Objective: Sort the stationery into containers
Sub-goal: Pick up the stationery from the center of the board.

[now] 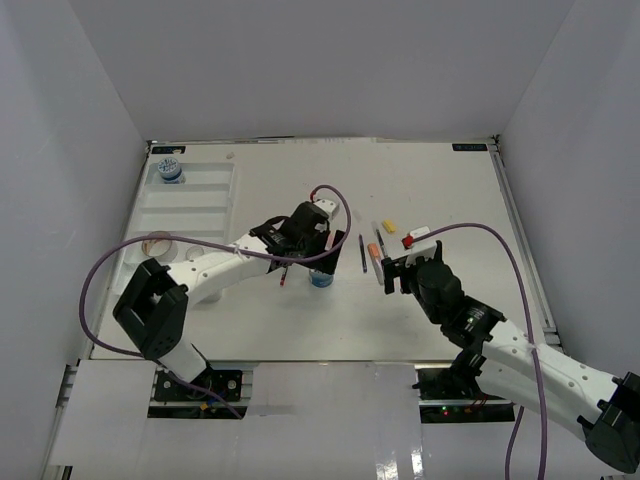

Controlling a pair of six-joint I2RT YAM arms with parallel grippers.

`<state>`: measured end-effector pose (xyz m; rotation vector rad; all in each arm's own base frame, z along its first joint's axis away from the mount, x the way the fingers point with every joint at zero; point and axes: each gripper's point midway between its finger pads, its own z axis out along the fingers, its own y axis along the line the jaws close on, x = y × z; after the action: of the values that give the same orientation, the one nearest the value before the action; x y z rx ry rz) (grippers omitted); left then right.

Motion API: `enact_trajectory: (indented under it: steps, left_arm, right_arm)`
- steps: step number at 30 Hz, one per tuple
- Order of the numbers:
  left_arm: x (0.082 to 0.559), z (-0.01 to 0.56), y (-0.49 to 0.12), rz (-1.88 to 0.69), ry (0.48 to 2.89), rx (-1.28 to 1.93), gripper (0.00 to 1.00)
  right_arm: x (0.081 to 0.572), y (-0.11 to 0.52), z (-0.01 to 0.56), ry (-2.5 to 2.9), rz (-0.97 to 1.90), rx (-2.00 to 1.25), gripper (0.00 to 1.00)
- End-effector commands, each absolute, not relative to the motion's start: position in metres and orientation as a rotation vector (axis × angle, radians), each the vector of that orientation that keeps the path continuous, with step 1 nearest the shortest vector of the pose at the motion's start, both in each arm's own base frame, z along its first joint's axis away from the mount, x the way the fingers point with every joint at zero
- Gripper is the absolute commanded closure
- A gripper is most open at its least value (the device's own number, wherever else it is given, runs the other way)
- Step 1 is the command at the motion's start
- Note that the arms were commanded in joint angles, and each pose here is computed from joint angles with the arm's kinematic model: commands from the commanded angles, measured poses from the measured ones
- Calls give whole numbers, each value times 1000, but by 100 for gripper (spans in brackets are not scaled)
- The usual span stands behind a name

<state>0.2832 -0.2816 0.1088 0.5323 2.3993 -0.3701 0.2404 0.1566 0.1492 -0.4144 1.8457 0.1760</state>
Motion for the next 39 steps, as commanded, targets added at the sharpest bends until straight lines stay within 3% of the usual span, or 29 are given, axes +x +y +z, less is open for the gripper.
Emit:
enact_trajectory:
  steps: [1,15,18,20,27,34,39]
  left_arm:
    - [293,117,-287,-303,2368,540,2]
    - [290,90,-295,-225,2436,555,2]
    - [288,93,-298,-245,2441,548,11]
    - [287,95,-300,-265,2445,537,24]
    - [290,121,-298,-259,2429,512,44]
    - [350,190,-242,-65,2330,335,44]
    - [416,228,-162,48,2262,94,44]
  right_arm:
    - [243,141,153,1832,149,-301,10]
    - [243,135,149,1835,126,-281,10]
    - [244,135,150,1835,126,-284,10]
    - [244,135,150,1834,123,-283,10]
    - [244,135,153,1828,121,-283,10]
    - [243,147,159,1826,191,-311,10]
    - [240,156,155,1849,225,-344,10]
